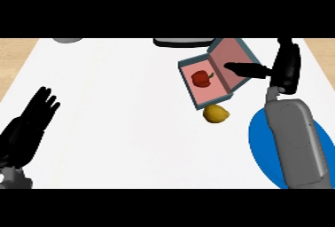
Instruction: Pick the bell pepper from the plate and place it in the cardboard box
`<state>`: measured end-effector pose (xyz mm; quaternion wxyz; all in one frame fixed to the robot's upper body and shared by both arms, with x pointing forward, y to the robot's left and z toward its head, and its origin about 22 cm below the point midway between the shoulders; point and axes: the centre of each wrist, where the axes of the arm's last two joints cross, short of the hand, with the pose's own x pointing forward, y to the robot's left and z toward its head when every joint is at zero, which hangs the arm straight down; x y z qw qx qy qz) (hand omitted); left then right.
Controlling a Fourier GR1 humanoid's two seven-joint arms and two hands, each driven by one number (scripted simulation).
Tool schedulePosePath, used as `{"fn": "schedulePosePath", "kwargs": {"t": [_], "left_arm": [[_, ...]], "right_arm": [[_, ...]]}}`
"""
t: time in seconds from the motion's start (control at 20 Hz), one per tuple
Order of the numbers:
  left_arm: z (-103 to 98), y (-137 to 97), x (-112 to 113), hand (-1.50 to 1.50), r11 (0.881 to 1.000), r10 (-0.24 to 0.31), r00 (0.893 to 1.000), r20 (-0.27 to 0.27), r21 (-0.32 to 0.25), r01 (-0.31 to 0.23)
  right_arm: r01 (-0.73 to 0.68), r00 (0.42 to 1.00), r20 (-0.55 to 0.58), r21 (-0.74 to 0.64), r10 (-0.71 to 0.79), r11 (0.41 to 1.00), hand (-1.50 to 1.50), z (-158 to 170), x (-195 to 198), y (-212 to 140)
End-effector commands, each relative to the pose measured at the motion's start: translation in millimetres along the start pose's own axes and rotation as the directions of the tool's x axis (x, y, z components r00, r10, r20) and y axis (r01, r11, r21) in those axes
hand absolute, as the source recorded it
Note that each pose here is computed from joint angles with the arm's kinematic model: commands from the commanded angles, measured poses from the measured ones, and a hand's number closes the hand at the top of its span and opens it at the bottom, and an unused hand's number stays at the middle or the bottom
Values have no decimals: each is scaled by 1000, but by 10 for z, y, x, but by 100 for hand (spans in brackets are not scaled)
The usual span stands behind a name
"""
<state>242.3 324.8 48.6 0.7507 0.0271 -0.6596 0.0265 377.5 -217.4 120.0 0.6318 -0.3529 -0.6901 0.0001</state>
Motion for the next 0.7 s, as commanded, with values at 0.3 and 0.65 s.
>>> {"fn": "schedulePosePath", "kwargs": {"t": [0.3,0.65], "left_arm": [[-91,19,139,0,1000,-16,1000,0,18,16],[107,-98,122,0,1000,6,1000,7,2,-6]], "right_arm": [[54,998,26,41,-56,998,-150,90,-408,-1169],[60,997,37,23,-61,998,-150,28,-713,-1241]]}}
